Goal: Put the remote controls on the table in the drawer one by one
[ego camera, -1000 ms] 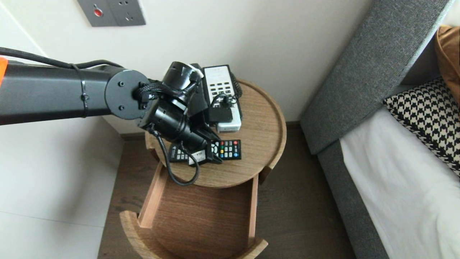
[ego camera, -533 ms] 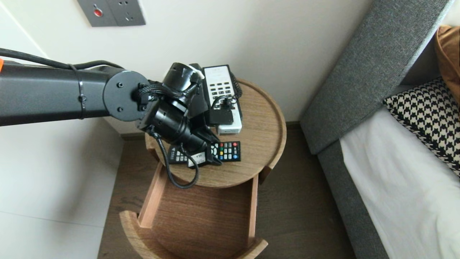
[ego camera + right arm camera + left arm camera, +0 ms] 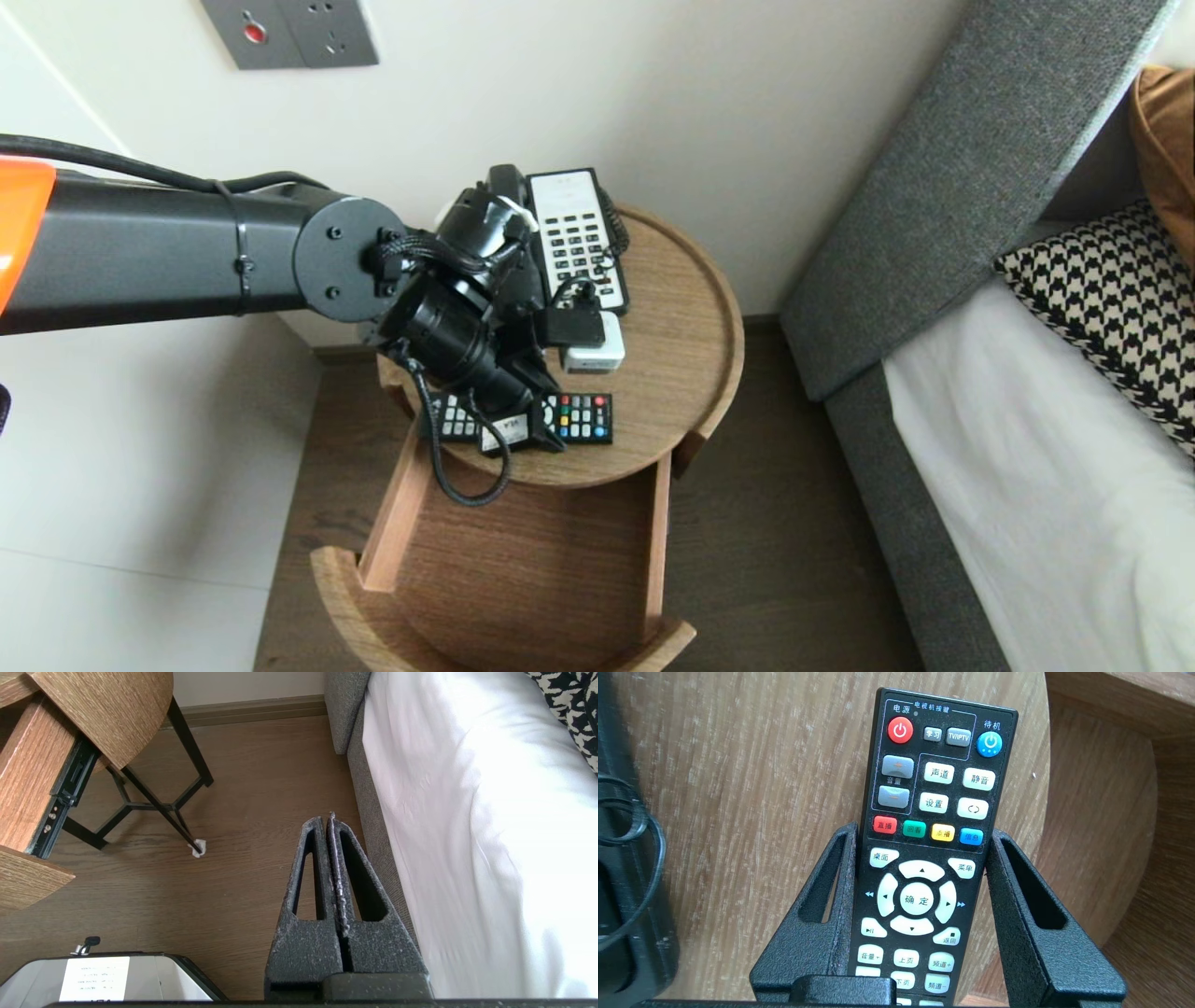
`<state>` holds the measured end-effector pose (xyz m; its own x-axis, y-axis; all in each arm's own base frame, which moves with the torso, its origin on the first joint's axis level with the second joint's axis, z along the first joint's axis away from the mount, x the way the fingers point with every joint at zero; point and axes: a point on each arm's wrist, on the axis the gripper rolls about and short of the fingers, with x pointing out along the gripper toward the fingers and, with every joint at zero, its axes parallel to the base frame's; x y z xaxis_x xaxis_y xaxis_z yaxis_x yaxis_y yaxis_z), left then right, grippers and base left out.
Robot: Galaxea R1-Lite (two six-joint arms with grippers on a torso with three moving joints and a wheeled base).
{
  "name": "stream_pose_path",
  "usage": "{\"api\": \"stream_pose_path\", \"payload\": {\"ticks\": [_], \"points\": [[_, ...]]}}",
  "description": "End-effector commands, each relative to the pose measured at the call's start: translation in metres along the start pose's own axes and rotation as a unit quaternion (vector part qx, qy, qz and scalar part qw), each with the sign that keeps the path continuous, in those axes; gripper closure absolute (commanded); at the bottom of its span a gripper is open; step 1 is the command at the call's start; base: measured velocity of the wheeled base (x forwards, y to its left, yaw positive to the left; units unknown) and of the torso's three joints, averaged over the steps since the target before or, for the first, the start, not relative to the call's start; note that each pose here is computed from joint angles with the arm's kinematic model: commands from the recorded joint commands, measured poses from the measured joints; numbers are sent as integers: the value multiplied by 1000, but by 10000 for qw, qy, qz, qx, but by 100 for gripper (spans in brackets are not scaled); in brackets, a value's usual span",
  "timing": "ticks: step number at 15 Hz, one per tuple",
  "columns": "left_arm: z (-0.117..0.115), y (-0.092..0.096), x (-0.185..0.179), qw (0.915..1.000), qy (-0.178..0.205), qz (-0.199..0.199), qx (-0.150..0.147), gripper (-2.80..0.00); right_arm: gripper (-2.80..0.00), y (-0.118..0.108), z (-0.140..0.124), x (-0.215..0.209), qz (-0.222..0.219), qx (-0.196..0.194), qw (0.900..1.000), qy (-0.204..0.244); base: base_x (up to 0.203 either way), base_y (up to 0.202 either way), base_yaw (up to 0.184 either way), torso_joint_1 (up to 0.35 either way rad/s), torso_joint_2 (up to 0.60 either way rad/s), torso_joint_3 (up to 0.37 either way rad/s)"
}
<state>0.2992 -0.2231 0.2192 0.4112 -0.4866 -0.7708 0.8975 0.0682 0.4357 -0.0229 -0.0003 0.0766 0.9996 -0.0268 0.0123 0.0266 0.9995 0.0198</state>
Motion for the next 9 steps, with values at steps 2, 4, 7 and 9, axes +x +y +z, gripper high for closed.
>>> {"api": "stream_pose_path", "payload": {"ticks": [2,4,7,9], "points": [[0,0,1,10000,21,-43,23,0,0,0,-2,0,-4,2,10000,-24,0,0,0,0,0,0],[0,0,2,10000,15,-49,52,0,0,0,-1,0,-3,2,10000,-30,0,0,0,0,0,0],[-2,-1,3,9999,58,-87,72,0,0,0,-1,0,-3,2,10000,-30,0,0,0,0,0,0],[-2,-1,6,9999,47,-114,67,0,0,0,-1,0,-3,2,10000,-30,0,0,0,0,0,0]]}}
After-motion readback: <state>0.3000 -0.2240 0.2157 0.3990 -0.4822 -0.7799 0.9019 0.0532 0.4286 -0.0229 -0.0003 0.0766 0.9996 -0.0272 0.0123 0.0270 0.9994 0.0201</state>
